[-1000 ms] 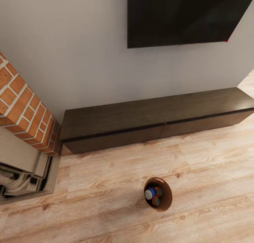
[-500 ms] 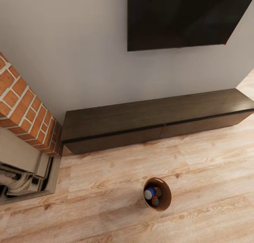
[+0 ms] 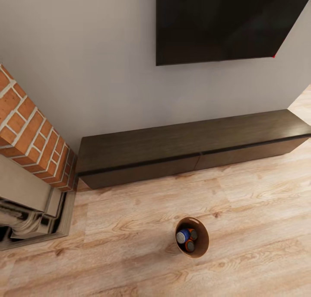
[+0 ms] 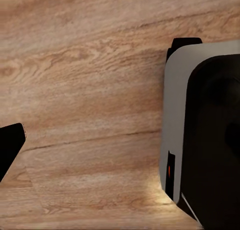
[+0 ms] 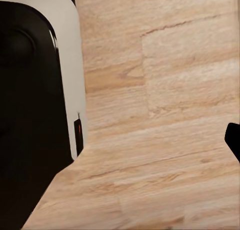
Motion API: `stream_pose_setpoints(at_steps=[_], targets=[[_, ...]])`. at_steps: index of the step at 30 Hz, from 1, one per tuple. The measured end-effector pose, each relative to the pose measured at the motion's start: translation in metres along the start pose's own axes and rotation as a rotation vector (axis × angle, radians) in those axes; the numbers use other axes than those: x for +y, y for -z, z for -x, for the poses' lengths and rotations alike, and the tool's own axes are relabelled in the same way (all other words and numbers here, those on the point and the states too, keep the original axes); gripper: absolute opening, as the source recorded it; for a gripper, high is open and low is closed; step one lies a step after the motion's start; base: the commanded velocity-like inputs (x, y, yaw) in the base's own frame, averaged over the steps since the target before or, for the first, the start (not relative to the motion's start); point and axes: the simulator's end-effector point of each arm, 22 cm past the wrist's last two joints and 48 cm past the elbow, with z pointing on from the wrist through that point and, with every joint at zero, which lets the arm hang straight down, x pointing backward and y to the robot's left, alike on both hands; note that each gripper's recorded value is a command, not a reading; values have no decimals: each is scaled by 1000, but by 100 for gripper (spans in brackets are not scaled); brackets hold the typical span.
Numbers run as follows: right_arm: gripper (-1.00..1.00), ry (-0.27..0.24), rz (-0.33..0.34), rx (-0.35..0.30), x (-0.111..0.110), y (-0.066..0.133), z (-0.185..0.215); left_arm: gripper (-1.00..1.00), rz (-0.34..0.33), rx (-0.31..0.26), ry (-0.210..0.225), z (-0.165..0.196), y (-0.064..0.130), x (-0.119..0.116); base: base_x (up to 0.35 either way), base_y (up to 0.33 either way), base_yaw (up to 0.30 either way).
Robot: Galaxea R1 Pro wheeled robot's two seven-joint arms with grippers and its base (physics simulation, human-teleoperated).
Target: Put the three can of soda from the living room inside the tash can in the kitchen.
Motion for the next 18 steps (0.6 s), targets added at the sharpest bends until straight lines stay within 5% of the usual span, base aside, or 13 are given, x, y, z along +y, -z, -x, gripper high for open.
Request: stream_pose_setpoints(at_steps=[7, 18], targets=[[100, -23, -2, 4, 0, 1, -3, 100, 2, 65, -1, -47, 18, 3, 0, 0, 0], [100, -16, -2, 14, -1, 2, -11, 100, -10, 79, -1, -57, 21, -6, 0, 0, 0]])
